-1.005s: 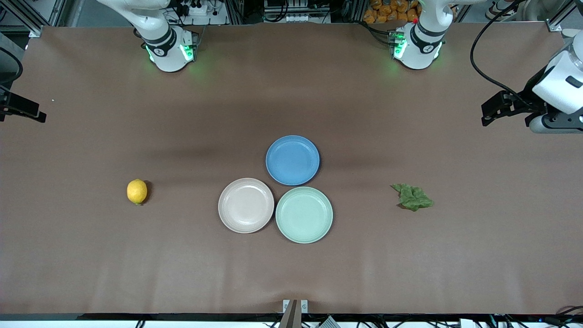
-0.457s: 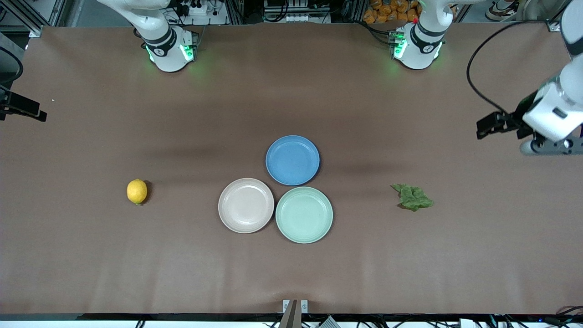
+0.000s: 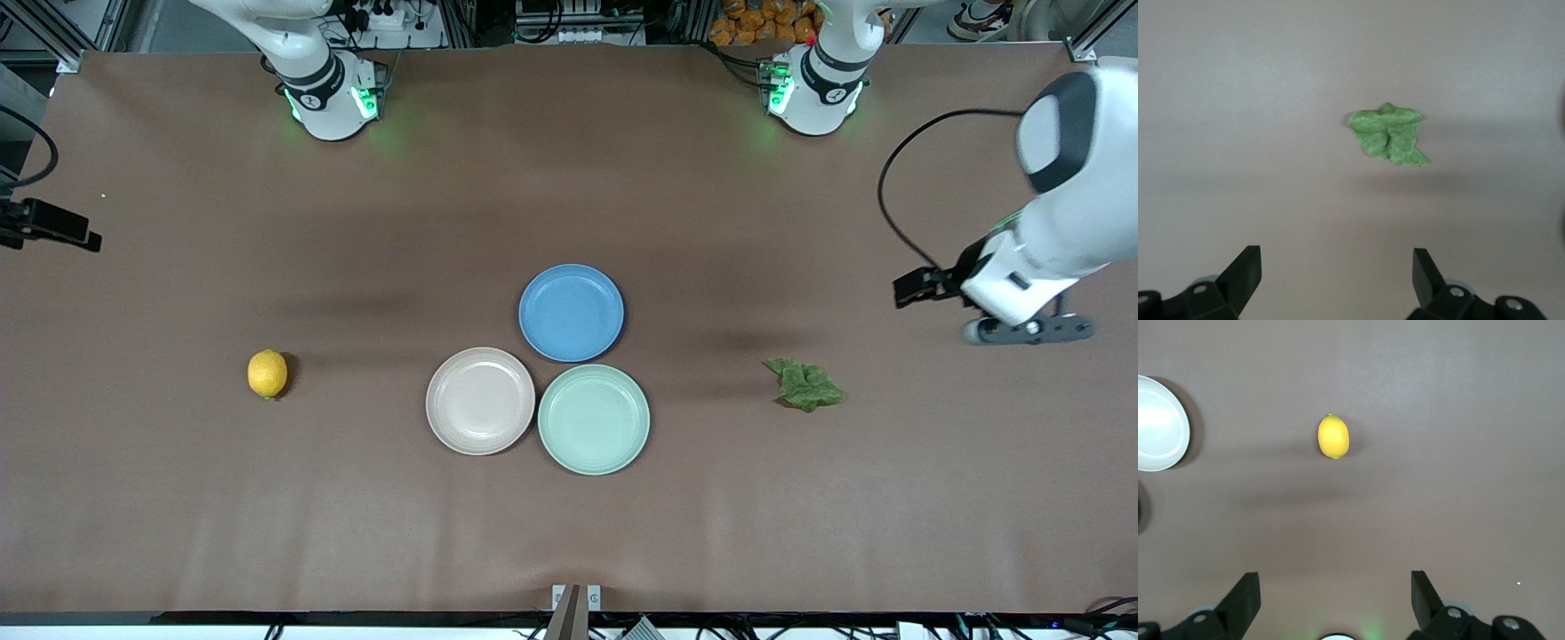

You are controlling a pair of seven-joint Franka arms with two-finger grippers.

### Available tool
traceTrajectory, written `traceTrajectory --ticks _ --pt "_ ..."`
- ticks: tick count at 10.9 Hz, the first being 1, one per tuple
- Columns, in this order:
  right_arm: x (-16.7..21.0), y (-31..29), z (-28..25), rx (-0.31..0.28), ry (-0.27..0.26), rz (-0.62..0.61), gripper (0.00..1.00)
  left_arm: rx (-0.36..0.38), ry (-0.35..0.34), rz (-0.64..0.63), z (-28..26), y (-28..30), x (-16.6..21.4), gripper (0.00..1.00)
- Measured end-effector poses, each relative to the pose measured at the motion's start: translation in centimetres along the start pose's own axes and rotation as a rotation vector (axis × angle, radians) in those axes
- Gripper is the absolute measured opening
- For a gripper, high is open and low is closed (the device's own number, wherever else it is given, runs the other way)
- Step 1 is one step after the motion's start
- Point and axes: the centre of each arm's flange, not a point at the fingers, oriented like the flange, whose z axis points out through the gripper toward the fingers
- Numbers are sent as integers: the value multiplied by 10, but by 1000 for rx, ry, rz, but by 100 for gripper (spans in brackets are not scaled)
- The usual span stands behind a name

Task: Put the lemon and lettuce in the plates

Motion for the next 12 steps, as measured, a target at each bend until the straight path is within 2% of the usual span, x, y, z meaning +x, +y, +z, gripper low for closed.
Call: traceTrajectory --ticks 3,5,6,9,12 --pt "9 0 22 2 -6 -2 100 -8 -1 15 78 12 18 100" --pt "15 -1 33 5 -10 -3 100 -22 50 12 129 12 41 100" --pt "19 -2 40 8 -15 -5 100 -26 51 10 155 13 47 100" --pt "37 -7 76 37 -30 -10 100 -40 86 6 198 20 61 100" --pt "54 -14 129 38 -14 -18 100 -45 75 19 231 35 65 100"
